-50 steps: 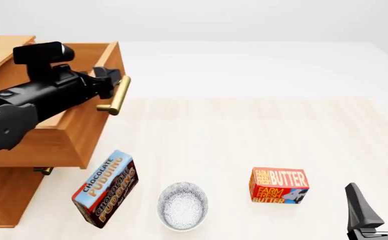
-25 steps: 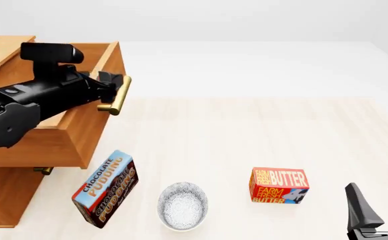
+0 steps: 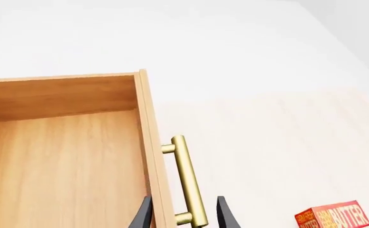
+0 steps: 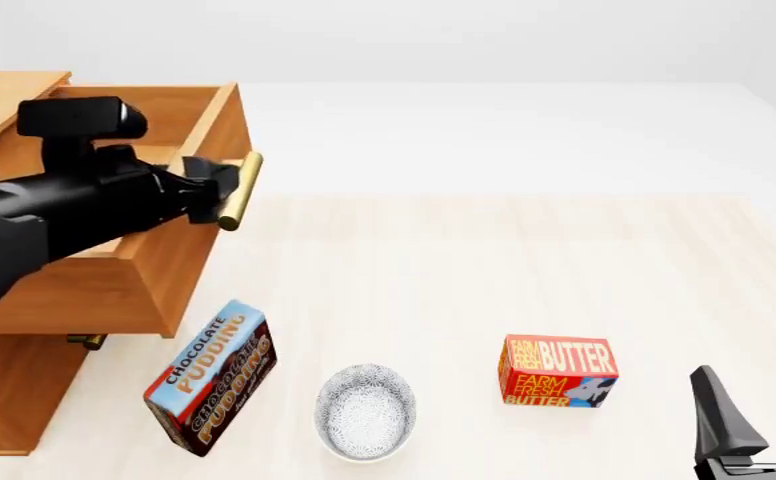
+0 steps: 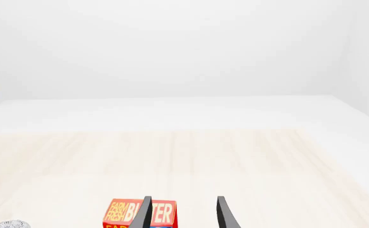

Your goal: Put the bowl in the top drawer of the cabinet.

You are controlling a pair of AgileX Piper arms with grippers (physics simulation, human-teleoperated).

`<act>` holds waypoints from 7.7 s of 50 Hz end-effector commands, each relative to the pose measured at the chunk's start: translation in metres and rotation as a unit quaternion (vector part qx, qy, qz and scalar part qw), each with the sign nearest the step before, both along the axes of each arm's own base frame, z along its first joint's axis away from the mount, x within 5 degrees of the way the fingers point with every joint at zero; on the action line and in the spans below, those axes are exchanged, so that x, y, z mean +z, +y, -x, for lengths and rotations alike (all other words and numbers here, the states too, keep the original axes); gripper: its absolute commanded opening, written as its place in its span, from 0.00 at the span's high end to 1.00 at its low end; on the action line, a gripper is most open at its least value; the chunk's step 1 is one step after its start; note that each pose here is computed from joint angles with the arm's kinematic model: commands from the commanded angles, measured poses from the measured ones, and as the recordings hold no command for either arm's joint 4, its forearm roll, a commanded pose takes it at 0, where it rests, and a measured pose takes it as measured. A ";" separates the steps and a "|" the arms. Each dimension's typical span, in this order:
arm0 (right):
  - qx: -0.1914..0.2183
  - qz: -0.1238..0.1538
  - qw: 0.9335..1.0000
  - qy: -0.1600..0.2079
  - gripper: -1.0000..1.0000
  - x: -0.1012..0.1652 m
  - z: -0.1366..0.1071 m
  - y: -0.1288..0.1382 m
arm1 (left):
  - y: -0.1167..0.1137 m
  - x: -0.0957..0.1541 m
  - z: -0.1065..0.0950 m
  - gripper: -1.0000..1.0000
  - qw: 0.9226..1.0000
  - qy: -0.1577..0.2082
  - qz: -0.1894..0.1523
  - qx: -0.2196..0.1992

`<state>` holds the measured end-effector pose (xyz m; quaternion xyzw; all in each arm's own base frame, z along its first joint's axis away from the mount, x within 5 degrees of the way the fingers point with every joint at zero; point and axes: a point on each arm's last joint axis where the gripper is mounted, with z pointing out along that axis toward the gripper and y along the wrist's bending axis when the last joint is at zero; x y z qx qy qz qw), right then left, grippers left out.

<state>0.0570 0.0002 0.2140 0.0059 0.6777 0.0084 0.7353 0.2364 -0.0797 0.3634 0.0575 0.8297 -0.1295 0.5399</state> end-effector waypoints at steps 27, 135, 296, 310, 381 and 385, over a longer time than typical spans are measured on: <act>0.000 0.000 1.000 0.000 0.00 0.000 0.000 0.000 | 0.020 0.058 0.055 0.00 0.998 -0.058 0.022 -0.006; 0.000 0.000 1.000 0.000 0.00 0.000 0.000 0.000 | -0.055 0.007 0.087 0.00 0.978 -0.030 0.046 -0.203; 0.000 0.000 1.000 0.000 0.00 0.000 0.000 0.000 | -0.088 -0.182 0.031 0.00 0.978 0.161 0.055 -0.117; 0.000 0.000 1.000 0.000 0.00 0.000 0.000 0.000 | -0.089 -0.195 0.032 0.00 0.977 0.175 0.057 -0.113; 0.000 0.000 1.000 0.000 0.00 0.000 0.000 0.000 | -0.101 -0.224 0.037 1.00 0.971 0.193 0.066 -0.121; 0.000 0.000 1.000 0.000 0.00 0.000 0.000 0.000 | -0.100 -0.209 0.040 1.00 0.973 0.177 0.065 -0.131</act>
